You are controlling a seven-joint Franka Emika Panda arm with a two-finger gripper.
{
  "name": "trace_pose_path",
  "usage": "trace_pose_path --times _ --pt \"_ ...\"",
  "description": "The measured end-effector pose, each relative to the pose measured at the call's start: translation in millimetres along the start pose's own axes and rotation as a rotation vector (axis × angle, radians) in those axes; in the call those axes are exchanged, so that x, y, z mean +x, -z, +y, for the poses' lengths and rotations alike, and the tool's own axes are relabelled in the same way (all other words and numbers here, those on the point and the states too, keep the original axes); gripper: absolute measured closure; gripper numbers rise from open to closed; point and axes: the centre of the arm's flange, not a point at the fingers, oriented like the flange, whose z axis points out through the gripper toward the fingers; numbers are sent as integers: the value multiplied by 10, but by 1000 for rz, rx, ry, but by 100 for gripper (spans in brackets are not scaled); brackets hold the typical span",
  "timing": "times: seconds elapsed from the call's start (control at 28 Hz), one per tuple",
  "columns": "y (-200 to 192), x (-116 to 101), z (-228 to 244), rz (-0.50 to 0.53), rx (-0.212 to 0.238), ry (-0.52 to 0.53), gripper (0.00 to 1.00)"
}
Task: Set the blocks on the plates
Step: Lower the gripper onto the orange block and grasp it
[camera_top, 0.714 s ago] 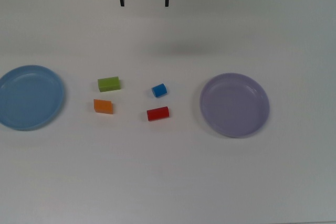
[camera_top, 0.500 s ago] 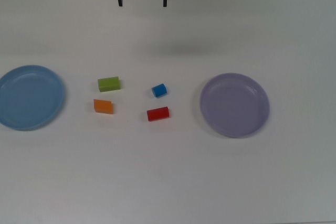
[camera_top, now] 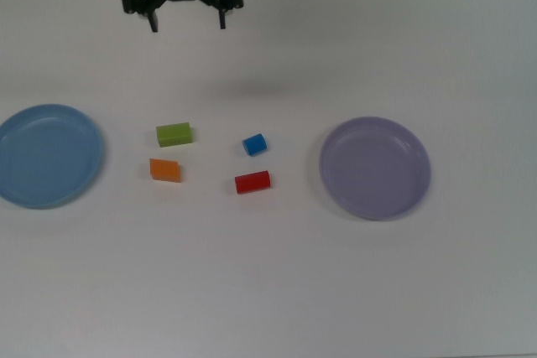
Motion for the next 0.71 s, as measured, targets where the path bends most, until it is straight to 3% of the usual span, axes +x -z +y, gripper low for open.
trace_pose_path --times 0.71 --pt "-1439 709 606 19 3 -44 0"
